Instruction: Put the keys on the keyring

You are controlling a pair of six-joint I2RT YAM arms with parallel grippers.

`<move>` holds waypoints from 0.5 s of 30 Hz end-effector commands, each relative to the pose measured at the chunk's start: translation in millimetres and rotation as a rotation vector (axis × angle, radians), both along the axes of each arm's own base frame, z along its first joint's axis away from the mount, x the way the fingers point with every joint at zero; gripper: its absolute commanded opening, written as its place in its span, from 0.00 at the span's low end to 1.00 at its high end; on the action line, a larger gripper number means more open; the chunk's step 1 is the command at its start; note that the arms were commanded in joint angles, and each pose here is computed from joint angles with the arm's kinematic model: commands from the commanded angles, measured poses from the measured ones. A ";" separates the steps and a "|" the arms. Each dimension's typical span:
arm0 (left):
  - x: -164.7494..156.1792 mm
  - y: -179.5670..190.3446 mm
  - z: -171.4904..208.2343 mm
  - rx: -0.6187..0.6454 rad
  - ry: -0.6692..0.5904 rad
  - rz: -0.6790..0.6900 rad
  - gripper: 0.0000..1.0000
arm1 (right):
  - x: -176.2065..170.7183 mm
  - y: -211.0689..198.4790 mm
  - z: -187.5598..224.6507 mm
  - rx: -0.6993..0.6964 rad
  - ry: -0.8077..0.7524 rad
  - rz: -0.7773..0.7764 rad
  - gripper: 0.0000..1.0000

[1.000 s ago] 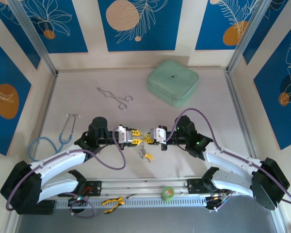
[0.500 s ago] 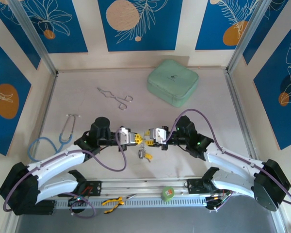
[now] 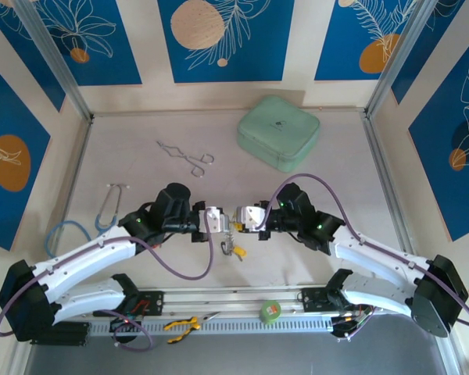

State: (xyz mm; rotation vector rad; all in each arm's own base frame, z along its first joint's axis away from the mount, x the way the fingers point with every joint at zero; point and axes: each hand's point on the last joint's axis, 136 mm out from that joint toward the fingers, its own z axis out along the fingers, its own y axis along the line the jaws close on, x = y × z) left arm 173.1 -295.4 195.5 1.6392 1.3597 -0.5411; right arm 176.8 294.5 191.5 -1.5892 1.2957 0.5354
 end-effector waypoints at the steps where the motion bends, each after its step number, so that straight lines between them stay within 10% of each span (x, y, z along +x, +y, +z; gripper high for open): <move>1: -0.4 -3.5 8.2 0.011 -0.031 -0.016 0.00 | -5.1 8.9 12.7 0.031 -0.002 0.045 0.19; 10: -1.4 -3.1 12.8 -0.010 -0.041 -0.010 0.02 | -2.4 9.1 6.3 0.028 -0.005 0.034 0.00; 12: 3.3 4.8 7.2 0.002 -0.055 0.038 0.32 | -0.8 5.9 8.6 0.047 -0.007 0.022 0.00; 15: 6.9 21.2 -6.0 0.012 -0.065 0.087 0.41 | -1.9 2.1 13.6 0.091 0.007 0.023 0.00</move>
